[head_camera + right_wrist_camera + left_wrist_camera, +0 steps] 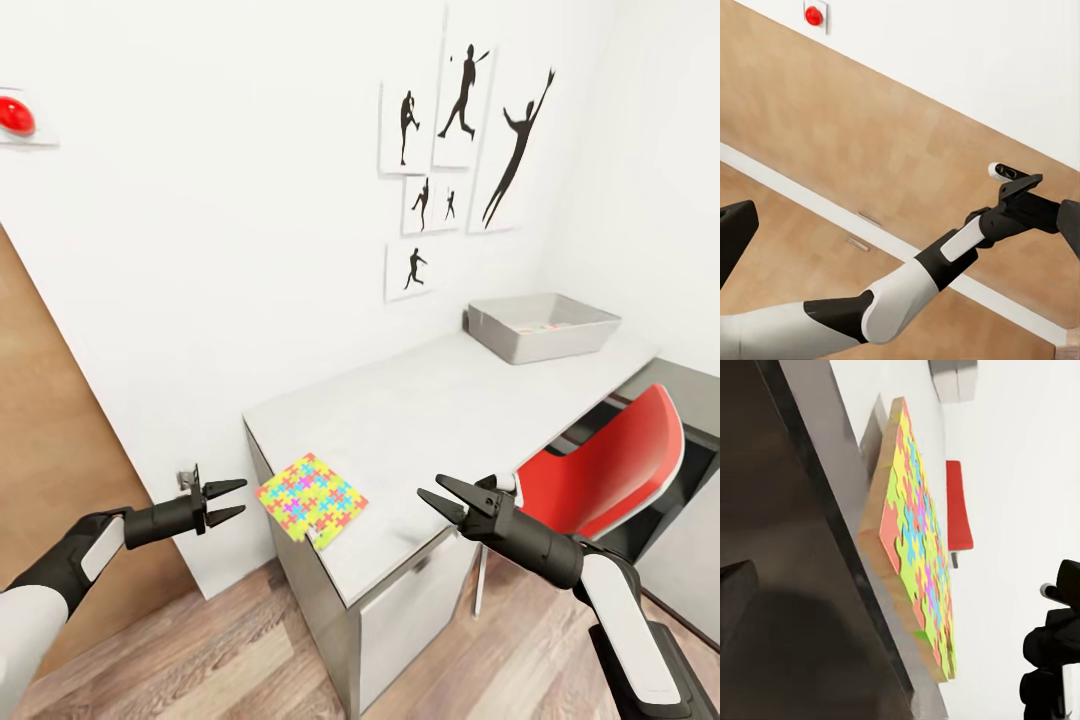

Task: Put all the toys in the child's room - the three board games (two on the bed and one on the table), the two jigsaw puzzles on the table, and the tennis ball on the table - inside the toy box on the table in the child's room.

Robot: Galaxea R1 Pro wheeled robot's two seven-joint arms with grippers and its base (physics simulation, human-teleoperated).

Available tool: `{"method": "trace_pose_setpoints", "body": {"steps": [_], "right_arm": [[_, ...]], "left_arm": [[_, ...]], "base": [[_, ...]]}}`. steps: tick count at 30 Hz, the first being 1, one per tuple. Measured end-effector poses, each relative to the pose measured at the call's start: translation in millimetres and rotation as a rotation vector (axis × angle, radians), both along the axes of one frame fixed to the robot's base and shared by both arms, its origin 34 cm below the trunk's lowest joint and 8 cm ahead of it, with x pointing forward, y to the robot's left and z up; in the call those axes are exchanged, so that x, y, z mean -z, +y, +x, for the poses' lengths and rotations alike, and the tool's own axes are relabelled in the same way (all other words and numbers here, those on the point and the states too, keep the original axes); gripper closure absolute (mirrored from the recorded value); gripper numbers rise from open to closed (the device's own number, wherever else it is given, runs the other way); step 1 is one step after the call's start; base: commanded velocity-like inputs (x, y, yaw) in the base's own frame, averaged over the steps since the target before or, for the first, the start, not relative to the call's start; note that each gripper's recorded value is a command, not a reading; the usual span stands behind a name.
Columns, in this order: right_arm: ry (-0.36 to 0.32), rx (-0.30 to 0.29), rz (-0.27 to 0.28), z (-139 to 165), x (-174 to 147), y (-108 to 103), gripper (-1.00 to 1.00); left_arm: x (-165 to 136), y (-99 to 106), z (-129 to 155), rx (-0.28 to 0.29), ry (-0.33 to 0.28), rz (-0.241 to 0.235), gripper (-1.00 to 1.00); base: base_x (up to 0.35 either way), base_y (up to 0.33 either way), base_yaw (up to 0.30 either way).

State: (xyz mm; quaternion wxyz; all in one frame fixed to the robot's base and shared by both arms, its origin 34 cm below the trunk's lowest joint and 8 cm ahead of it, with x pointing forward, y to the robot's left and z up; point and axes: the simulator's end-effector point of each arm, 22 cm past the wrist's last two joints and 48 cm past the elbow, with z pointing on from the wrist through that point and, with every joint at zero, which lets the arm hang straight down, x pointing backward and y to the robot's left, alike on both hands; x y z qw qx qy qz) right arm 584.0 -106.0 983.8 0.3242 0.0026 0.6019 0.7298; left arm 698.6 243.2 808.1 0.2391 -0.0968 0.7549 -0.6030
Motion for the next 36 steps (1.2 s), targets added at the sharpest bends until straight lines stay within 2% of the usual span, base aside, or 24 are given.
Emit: {"method": "trace_pose_setpoints", "body": {"steps": [6, 20, 29, 36], "right_arm": [[-0.002, 0.001, 0.002, -1, 7, -1, -1.0], [-0.003, 0.001, 0.004, -1, 6, -1, -1.0], [-0.003, 0.002, 0.004, 0, 6, -1, -1.0], [-0.003, 0.002, 0.004, 0, 6, -1, -1.0]], "left_arm": [[13, -5, -3, -0.001, 0.016, -0.012, -1.0], [16, -7, -3, -0.007, 0.023, -0.018, -1.0], [16, -7, -3, -0.007, 0.023, -0.019, -1.0], [16, -7, -3, -0.007, 0.023, -0.019, -1.0]], "base": [[0.0, 0.0, 0.0], [0.0, -0.003, 0.0], [-0.034, -0.185, 0.0], [-0.006, -0.059, 0.0]]}}
